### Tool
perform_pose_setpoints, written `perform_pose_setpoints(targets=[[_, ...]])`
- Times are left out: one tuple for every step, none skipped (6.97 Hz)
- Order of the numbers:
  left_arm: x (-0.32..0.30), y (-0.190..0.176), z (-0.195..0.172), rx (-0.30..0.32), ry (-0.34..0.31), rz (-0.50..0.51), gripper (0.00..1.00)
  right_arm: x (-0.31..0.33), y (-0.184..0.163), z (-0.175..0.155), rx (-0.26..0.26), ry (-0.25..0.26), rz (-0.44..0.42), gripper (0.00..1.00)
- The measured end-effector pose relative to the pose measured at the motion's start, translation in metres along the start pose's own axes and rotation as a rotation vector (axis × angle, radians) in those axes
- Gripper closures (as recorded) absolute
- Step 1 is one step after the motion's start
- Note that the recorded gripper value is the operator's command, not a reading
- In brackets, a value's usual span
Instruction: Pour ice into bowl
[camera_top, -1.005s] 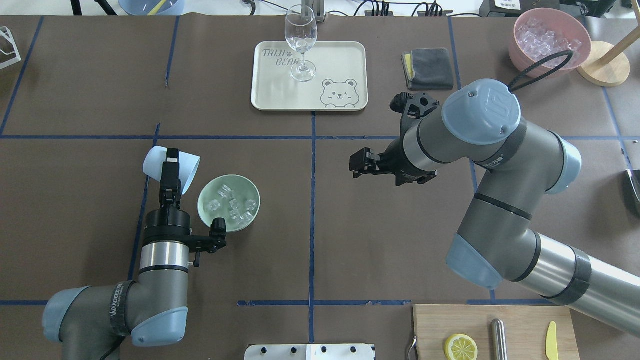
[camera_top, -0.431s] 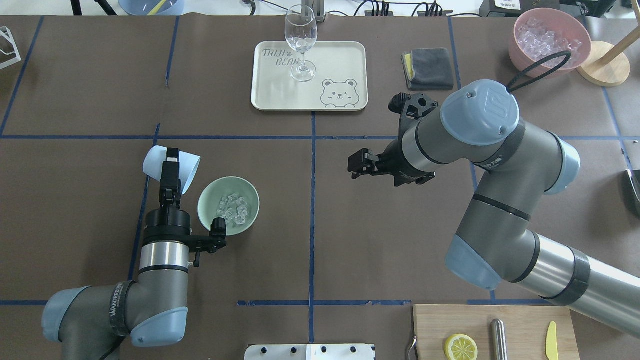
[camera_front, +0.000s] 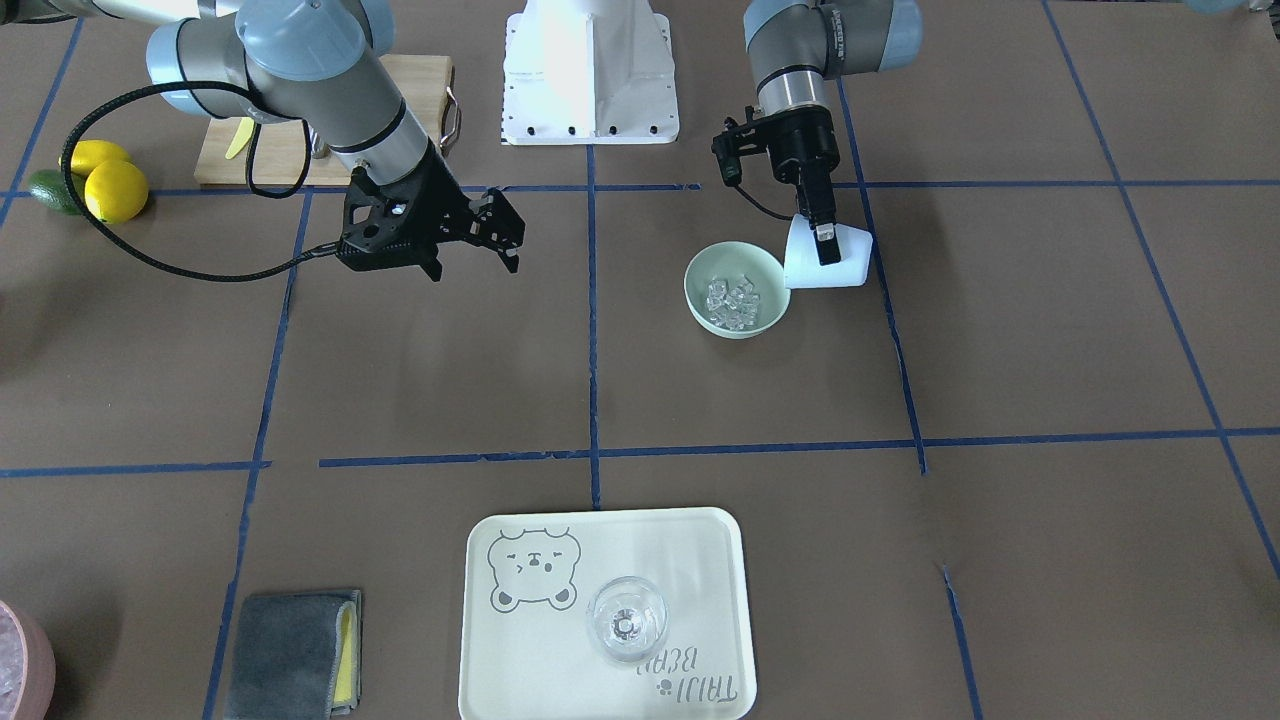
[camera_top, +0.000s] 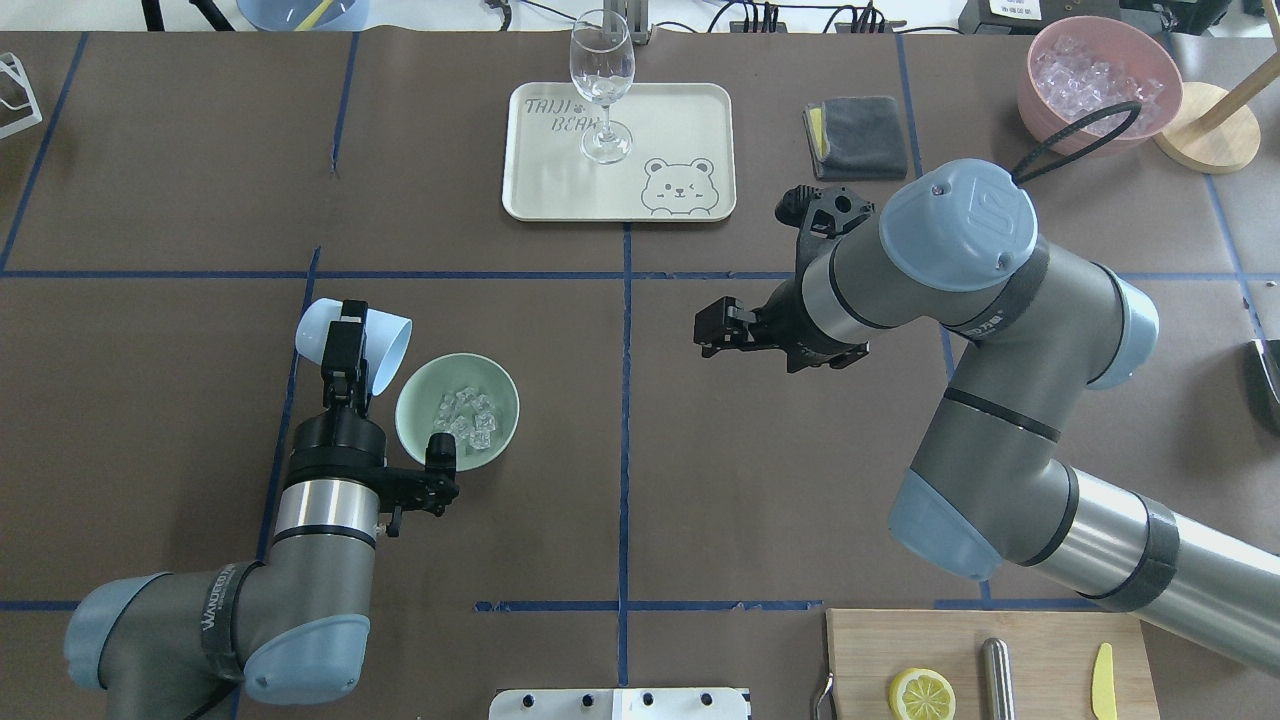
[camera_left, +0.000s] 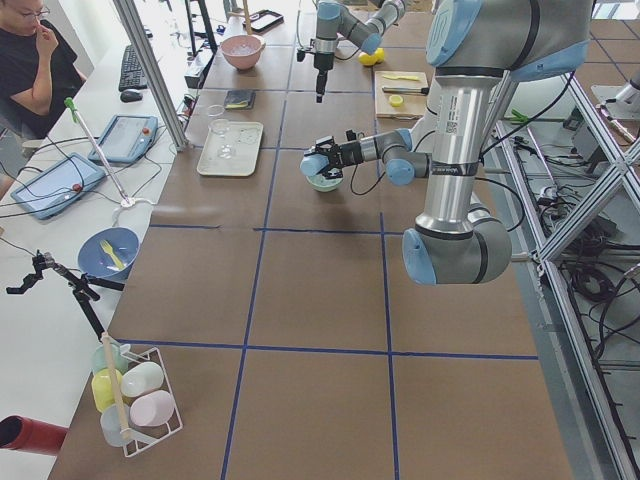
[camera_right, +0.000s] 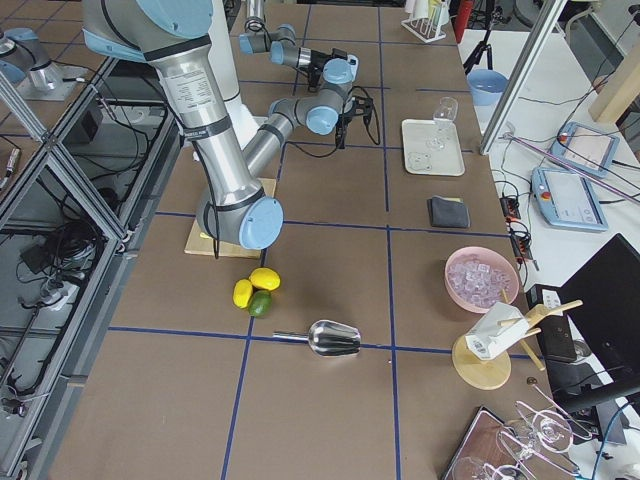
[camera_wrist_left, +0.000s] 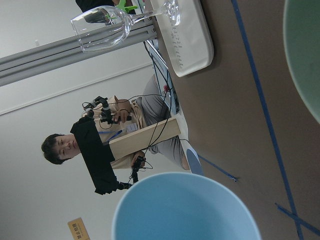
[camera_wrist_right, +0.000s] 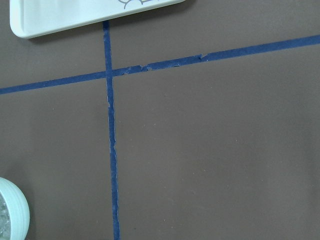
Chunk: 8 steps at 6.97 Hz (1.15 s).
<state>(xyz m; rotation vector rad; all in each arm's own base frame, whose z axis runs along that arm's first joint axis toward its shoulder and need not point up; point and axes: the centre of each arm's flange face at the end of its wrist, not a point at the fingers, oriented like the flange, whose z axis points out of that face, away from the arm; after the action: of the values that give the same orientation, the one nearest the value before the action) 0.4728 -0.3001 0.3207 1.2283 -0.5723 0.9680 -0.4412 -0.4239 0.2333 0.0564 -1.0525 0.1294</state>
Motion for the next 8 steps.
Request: perform_pose_setpoints(targets=[[-0.021,-0.001,-0.011,0.044,0.075,-0.058,1.0,-0.003,0.001,-0.001,0.0,-0.004,0.0,0.0],[-0.047,0.002,-0.024,0.093,0.144,-0.128,1.0,-0.008,0.001,0.0,-0.001,-0.009,0.005,0.0],[-0.064,0.01,-0.031,0.122,0.201,-0.21,1.0,-0.016,0.002,0.001,-0.003,-0.016,0.015,0.0],[-0.074,0.024,-0.028,0.12,0.244,-0.298,1.0,-0.024,0.004,0.002,-0.006,-0.022,0.024,0.0],[-0.083,0.043,-0.022,0.106,0.279,-0.385,1.0,-0.028,0.006,0.003,-0.009,-0.026,0.028,0.0],[-0.093,0.065,-0.015,0.101,0.303,-0.468,1.0,-0.031,0.008,0.004,-0.012,-0.031,0.026,0.0],[-0.098,0.088,-0.006,0.107,0.313,-0.535,1.0,-0.042,0.011,0.009,-0.014,-0.042,0.024,0.0],[-0.102,0.117,0.006,0.111,0.316,-0.589,1.0,-0.068,0.013,0.021,-0.017,-0.05,0.037,0.0]])
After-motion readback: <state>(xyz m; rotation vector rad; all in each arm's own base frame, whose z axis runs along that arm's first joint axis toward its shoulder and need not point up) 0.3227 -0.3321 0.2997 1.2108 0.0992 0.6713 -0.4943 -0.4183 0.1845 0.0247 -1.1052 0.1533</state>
